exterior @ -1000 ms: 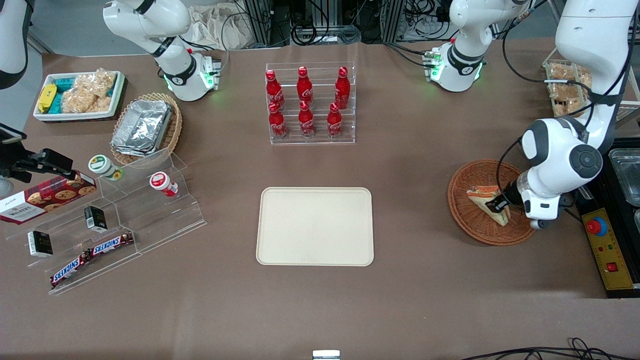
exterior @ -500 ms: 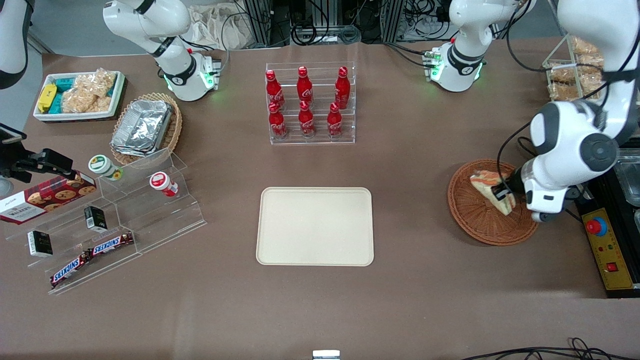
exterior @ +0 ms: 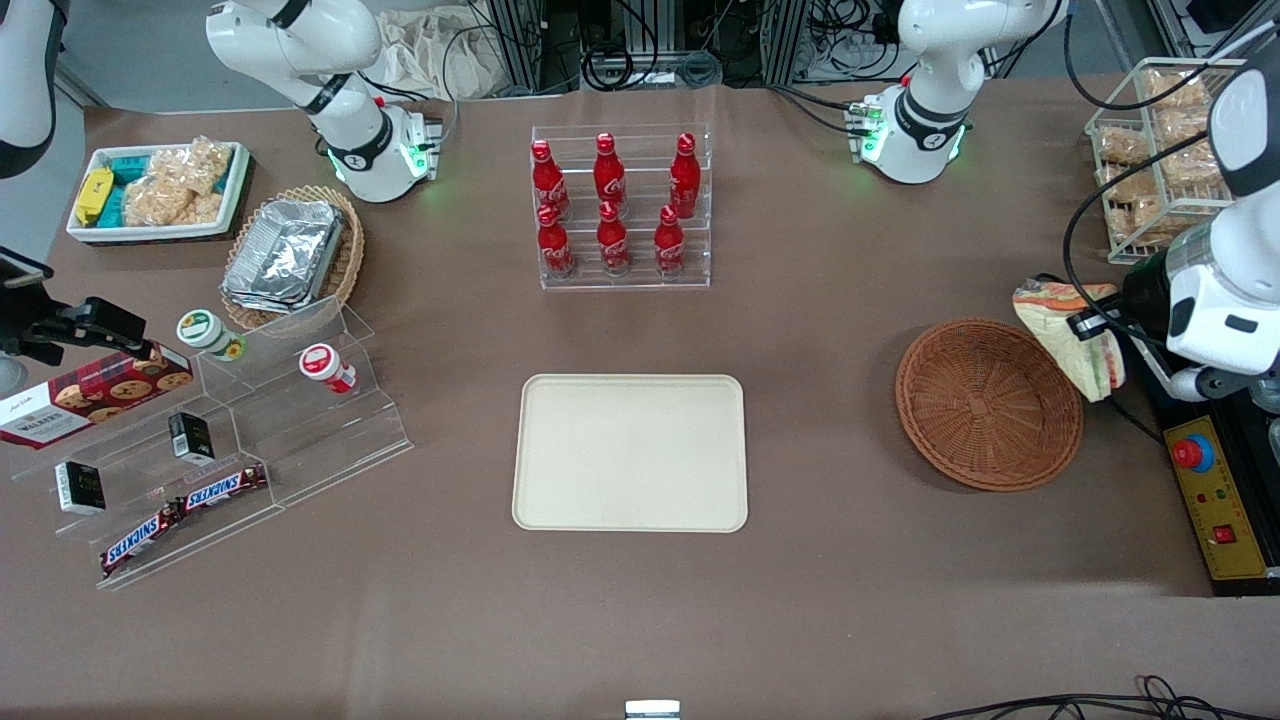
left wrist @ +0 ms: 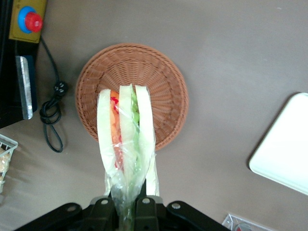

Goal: Place sandwich from basket to tray
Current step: 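Lift the sandwich and carry it over the cream tray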

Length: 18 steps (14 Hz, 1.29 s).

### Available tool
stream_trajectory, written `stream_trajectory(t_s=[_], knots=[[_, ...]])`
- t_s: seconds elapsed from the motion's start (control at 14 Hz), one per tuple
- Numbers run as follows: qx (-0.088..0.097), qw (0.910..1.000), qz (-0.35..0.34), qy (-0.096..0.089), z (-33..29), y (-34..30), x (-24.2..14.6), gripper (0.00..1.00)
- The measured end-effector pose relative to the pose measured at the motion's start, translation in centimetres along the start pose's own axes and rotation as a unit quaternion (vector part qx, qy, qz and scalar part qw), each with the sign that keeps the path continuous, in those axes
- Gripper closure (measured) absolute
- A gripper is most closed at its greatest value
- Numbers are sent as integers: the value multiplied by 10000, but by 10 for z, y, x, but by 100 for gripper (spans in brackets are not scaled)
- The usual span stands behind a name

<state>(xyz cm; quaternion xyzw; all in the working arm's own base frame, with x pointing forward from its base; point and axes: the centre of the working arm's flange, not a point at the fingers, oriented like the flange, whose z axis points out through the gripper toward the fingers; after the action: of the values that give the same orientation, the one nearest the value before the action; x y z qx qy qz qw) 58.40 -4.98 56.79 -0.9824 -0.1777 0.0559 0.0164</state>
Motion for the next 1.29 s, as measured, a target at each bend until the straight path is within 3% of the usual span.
stream_trajectory(t_s=[0.21, 0.29, 0.57, 0.71, 0.93, 1.29], knots=[[-47, 9970, 754, -173, 28, 76, -21, 85], [-134, 9943, 1050, -152, 42, 110, -28, 85], [-248, 9821, 1844, 306, 126, 251, -71, 85], [-384, 9780, 2021, 351, 175, 301, -93, 85], [-537, 9704, 2311, 461, 239, 336, -98, 85], [-766, 9659, 2410, 561, 298, 349, -87, 85]])
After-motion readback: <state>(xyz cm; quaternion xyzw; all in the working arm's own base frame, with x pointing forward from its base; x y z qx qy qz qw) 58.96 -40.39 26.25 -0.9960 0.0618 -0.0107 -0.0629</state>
